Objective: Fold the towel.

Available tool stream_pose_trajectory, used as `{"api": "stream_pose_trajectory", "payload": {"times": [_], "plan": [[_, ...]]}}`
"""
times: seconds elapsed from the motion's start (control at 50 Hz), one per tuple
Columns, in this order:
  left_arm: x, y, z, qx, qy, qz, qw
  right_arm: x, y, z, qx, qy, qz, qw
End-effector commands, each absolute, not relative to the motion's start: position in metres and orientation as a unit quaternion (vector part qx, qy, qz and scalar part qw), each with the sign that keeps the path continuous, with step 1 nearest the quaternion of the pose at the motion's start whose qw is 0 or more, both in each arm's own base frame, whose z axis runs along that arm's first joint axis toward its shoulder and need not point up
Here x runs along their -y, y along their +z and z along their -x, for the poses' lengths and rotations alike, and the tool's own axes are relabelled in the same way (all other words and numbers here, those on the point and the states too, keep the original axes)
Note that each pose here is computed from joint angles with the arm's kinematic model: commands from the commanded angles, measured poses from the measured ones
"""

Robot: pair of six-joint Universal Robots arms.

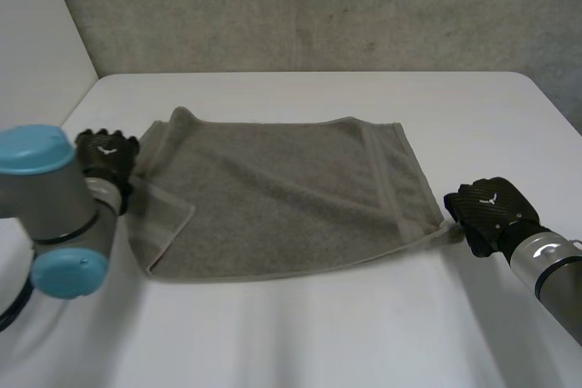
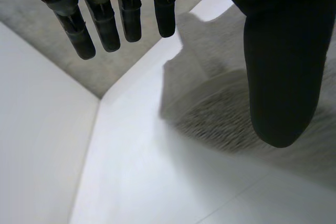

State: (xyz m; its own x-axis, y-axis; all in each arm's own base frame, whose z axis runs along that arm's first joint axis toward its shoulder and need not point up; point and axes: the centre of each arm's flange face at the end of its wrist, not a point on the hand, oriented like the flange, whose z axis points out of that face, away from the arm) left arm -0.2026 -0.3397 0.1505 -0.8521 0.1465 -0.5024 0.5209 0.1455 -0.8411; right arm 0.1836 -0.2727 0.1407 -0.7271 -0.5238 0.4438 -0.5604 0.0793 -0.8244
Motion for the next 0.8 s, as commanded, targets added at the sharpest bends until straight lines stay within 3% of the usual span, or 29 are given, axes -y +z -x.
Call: {"api": "stream_pose_trajectory", "payload": {"times": [0.02, 0.16, 0.46, 0.8], "plan": [[0.325, 0.167, 0.176, -0.728, -0.628, -0.228, 0.154, 0.272, 0.141, -0.184, 0.735, 0.569, -0.37, 0.014], [0.308, 0.166, 0.169, -0.724, -0.627, -0.266, 0.11, 0.271, 0.141, -0.184, 0.734, 0.569, -0.371, 0.013], [0.26, 0.153, 0.218, -0.731, -0.615, -0.296, -0.016, 0.269, 0.14, -0.184, 0.736, 0.567, -0.37, 0.014], [0.261, 0.119, 0.231, -0.749, -0.585, -0.309, -0.03, 0.269, 0.139, -0.184, 0.736, 0.566, -0.371, 0.012]]}}
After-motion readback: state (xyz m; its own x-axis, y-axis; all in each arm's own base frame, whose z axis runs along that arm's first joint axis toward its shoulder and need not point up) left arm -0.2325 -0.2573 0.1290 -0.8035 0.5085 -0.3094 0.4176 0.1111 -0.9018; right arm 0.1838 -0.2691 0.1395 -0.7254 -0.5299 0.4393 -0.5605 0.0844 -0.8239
